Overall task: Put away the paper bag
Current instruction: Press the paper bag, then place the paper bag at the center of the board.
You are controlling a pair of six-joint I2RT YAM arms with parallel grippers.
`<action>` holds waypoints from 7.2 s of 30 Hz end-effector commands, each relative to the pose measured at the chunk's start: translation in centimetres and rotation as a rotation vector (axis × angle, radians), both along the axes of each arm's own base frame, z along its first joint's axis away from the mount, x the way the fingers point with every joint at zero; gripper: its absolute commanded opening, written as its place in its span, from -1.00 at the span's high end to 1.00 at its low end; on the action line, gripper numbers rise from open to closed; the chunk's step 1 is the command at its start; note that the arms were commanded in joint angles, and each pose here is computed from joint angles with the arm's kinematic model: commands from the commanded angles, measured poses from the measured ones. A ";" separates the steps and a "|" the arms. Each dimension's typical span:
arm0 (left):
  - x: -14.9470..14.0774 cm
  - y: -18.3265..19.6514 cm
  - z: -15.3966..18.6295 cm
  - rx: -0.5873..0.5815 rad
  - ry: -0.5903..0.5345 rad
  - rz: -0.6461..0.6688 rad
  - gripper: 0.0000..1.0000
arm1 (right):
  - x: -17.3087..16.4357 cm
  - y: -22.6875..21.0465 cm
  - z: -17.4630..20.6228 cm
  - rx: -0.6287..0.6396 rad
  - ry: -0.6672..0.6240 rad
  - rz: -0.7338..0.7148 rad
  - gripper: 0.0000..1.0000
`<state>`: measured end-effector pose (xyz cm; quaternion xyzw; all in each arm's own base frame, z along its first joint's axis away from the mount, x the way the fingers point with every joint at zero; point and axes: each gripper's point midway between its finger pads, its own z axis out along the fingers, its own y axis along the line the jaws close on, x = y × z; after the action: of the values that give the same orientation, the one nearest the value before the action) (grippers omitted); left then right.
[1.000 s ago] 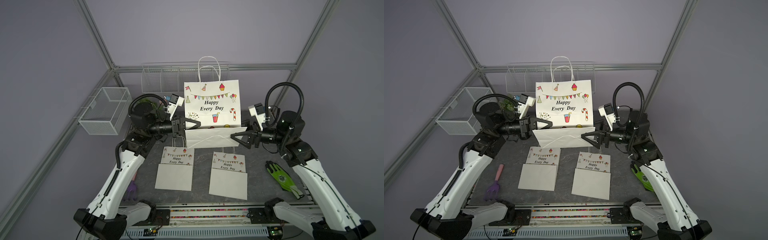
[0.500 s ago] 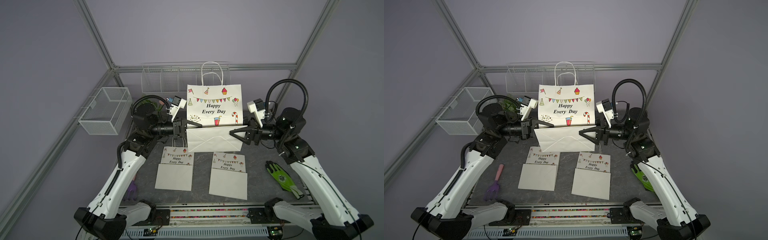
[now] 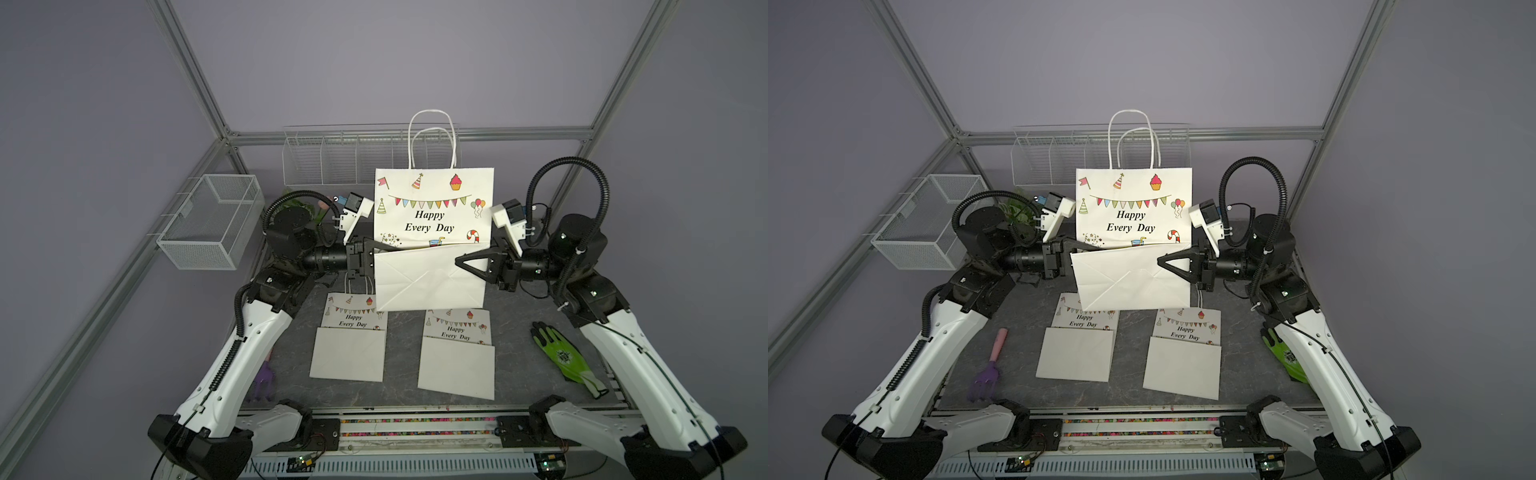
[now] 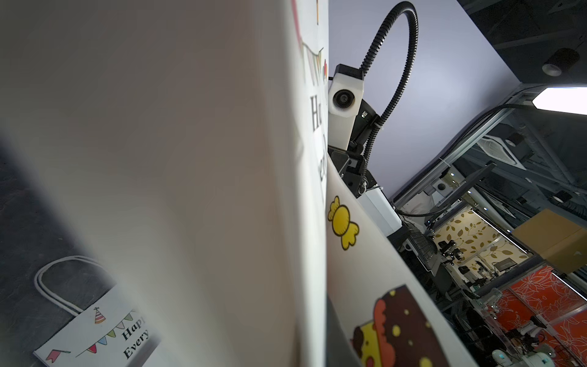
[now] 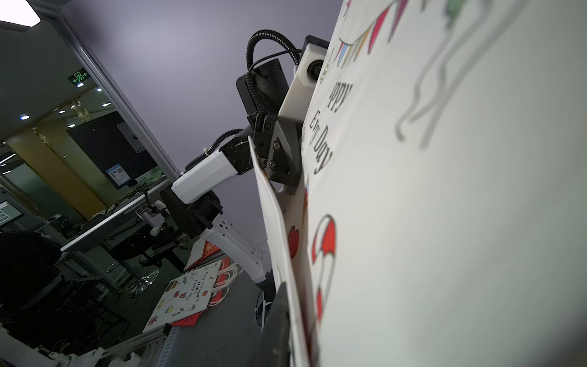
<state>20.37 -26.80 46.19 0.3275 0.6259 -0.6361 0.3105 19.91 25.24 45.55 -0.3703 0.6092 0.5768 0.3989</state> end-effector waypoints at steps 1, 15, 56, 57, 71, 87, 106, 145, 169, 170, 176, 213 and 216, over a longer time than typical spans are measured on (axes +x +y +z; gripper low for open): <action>-0.3 0.4 1.4 -0.022 -0.052 0.045 -0.47 | 0.3 -0.1 -0.2 -0.029 -0.010 -0.036 0.87; -2.6 7.3 5.9 0.002 -0.334 0.527 -0.99 | 1.8 -3.7 0.5 -0.040 0.001 -0.165 0.87; -2.5 -1.1 -0.9 -0.001 -0.110 0.110 0.89 | -0.9 -2.0 0.4 -0.025 0.037 -0.017 0.87; -2.6 -1.1 -0.9 0.002 -0.112 0.111 0.89 | -0.9 -2.0 0.4 -0.026 0.032 -0.021 0.87; -2.3 -1.3 -1.8 0.020 -0.098 0.110 1.00 | -0.7 -1.0 0.2 -0.042 0.067 0.077 -0.06; -0.5 -1.5 -3.6 0.044 -0.060 0.168 0.93 | 1.1 -0.5 -4.5 -0.125 0.137 -0.002 0.87; 2.3 8.9 -4.3 0.313 -0.248 0.815 -0.97 | 13.0 1.7 -16.2 -0.320 0.415 -0.130 0.87; 3.4 7.6 -7.8 0.374 -0.179 0.767 -1.00 | 30.2 0.1 -40.1 -0.615 0.797 -0.351 0.86; 4.4 7.7 -8.8 0.394 -0.162 0.801 -1.00 | 32.2 -0.8 -41.7 -0.636 0.814 -0.415 -0.05; 4.4 7.6 -8.9 0.393 -0.157 0.799 -1.00 | 32.2 -0.4 -41.6 -0.631 0.813 -0.413 -0.08; 4.6 7.6 -9.1 0.396 -0.154 0.801 -1.00 | 32.4 0.1 -42.2 -0.660 0.816 -0.450 -0.18; 5.9 8.2 -10.3 0.453 -0.163 0.858 -0.99 | 31.9 -1.7 -39.1 -0.776 0.705 -0.561 -0.79; 6.7 8.7 -11.2 0.468 -0.161 0.907 -0.99 | 32.2 -3.7 -36.3 -0.821 0.605 -0.628 -0.87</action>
<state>26.09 -18.75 35.78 0.1455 0.8016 -0.2770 0.5095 51.65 23.20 4.60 -0.0963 0.9525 0.2572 0.1317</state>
